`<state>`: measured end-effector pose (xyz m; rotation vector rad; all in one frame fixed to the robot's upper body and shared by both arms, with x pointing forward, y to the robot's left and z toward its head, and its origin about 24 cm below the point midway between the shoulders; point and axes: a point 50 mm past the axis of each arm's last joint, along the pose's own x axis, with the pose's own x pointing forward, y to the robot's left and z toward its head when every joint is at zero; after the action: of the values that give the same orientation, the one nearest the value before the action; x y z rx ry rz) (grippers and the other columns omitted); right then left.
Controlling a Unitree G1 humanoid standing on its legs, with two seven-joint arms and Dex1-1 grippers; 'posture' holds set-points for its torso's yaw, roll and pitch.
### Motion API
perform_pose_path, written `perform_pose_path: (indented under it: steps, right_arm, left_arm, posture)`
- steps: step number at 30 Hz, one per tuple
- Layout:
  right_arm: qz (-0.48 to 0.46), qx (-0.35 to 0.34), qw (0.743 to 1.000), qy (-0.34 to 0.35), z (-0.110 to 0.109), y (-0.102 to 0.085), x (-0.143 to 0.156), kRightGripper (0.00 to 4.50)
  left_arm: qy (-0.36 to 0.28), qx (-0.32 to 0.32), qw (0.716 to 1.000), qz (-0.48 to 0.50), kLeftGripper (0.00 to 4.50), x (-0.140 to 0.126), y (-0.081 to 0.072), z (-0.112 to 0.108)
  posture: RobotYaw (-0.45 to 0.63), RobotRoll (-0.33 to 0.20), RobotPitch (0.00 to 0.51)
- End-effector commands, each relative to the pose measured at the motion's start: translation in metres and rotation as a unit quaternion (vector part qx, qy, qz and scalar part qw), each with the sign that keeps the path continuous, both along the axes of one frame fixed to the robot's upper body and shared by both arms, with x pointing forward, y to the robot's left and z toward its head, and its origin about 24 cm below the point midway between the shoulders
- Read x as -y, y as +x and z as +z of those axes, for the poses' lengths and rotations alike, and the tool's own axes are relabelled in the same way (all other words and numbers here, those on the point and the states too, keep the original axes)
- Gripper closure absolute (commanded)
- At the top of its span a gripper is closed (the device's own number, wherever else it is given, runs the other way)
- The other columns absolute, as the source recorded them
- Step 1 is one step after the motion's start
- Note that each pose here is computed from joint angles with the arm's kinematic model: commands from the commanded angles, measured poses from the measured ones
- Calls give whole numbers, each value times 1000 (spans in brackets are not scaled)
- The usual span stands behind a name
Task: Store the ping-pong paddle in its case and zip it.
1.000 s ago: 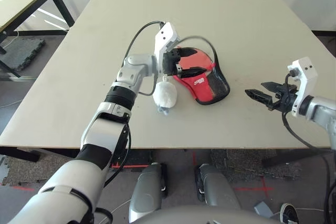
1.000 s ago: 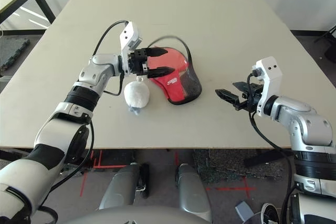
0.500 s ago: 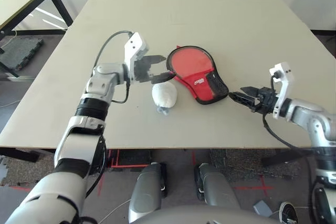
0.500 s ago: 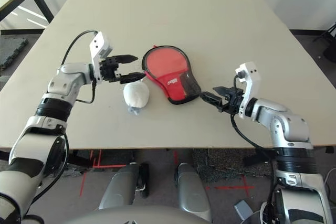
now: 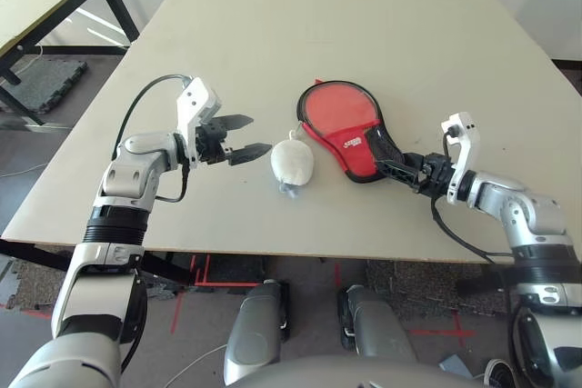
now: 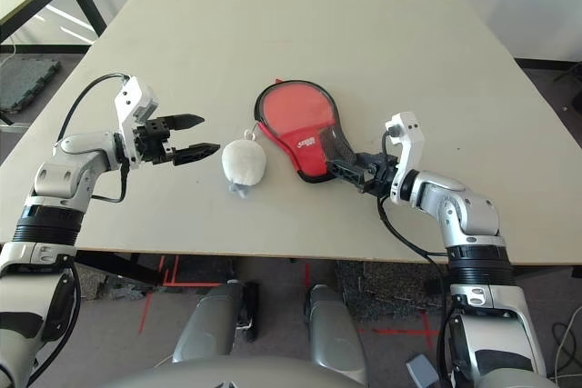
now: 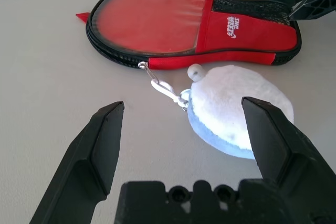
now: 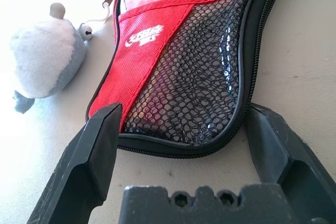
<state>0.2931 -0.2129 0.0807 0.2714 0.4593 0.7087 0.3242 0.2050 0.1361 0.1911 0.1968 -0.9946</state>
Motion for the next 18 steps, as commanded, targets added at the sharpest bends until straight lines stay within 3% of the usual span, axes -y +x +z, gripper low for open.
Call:
perform_pose_path:
  steps: [1, 3, 11, 13, 18]
  right_arm:
    - [4, -35, 999, 11, -10, -4, -7, 394]
    - [2, -44, 999, 14, -12, -5, -7, 927]
    - [-7, -66, 998, 21, -18, -12, -3, 3944]
    - [-11, -76, 997, 24, -23, -15, -2, 4487]
    - [-15, -89, 996, 28, -28, -22, 0, 4487]
  left_arm:
    - [-3, -7, 1000, 2, 0, 2, -1, -3]
    - [-3, -6, 1000, 1, 0, 3, 0, -4]
    - [-3, -5, 1000, 5, 0, 2, 1, -5]
    - [-2, -5, 1000, 7, 0, 2, 2, -5]
    - [-2, -6, 1000, 9, 0, 1, 2, -6]
  posture:
    - [147, 0, 113]
    - [146, 0, 113]
    - [137, 0, 118]
    - [140, 0, 120]
    - [138, 0, 121]
